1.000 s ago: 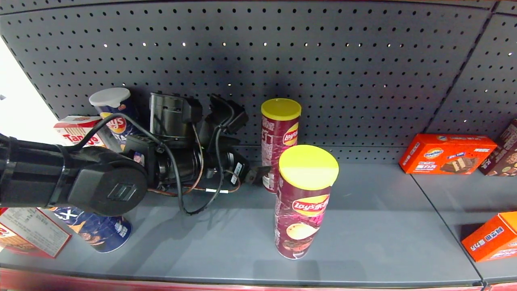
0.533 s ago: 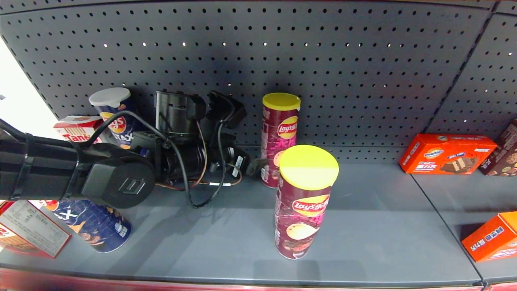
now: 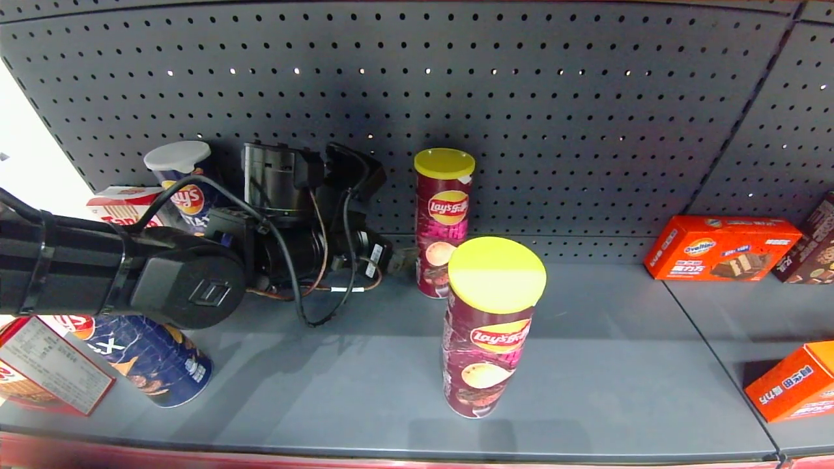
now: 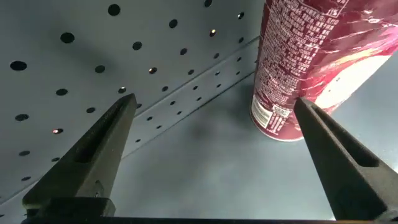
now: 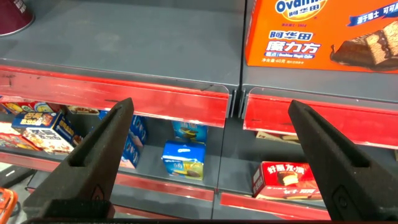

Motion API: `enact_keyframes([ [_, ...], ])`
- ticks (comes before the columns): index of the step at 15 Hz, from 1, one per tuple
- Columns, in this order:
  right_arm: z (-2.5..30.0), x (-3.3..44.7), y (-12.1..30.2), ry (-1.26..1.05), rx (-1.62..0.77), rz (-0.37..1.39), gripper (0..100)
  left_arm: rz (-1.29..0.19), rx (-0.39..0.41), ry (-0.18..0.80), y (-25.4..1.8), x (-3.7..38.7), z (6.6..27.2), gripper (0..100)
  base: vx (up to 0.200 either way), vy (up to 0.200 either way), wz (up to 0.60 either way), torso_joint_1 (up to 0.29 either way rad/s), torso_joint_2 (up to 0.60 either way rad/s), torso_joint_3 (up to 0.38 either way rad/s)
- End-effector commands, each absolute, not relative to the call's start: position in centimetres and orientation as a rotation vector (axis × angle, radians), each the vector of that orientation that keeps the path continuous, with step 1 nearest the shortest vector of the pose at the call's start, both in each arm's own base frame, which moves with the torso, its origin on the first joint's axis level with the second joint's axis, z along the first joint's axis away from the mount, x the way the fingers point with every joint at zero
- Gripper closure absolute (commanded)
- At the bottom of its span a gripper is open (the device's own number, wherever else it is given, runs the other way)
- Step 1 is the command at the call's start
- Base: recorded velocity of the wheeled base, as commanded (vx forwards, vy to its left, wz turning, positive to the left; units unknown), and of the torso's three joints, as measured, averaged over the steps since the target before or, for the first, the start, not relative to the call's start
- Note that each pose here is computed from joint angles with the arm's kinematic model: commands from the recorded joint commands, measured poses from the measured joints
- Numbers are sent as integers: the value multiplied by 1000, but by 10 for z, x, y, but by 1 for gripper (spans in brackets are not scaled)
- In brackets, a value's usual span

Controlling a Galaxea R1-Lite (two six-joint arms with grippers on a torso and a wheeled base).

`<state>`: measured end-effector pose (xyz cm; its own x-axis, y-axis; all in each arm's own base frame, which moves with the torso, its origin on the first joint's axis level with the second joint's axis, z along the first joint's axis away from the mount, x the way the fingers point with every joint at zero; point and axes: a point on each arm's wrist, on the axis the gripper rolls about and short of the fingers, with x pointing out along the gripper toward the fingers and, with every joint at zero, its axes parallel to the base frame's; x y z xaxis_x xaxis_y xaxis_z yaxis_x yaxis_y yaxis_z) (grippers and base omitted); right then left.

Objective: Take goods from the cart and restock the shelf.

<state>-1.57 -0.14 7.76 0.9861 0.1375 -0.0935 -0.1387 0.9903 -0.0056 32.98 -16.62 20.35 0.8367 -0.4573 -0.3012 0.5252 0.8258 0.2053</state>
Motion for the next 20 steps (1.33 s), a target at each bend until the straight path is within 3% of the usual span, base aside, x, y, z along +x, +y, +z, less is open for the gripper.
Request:
enact_keyframes([
  [1,78,-16,-1,95,-12,140,0,-517,289,245,-165,330,204,0,0,0,0,0,0,0],
  [10,78,-16,-1,95,-12,140,0,-441,308,253,-158,327,204,0,0,0,0,0,0,0],
  [14,78,-16,-1,95,-12,140,0,-446,318,289,-164,336,189,0,0,0,0,0,0,0],
  [20,78,-16,-1,95,-12,140,0,-456,315,296,-171,342,184,0,0,0,0,0,0,0],
])
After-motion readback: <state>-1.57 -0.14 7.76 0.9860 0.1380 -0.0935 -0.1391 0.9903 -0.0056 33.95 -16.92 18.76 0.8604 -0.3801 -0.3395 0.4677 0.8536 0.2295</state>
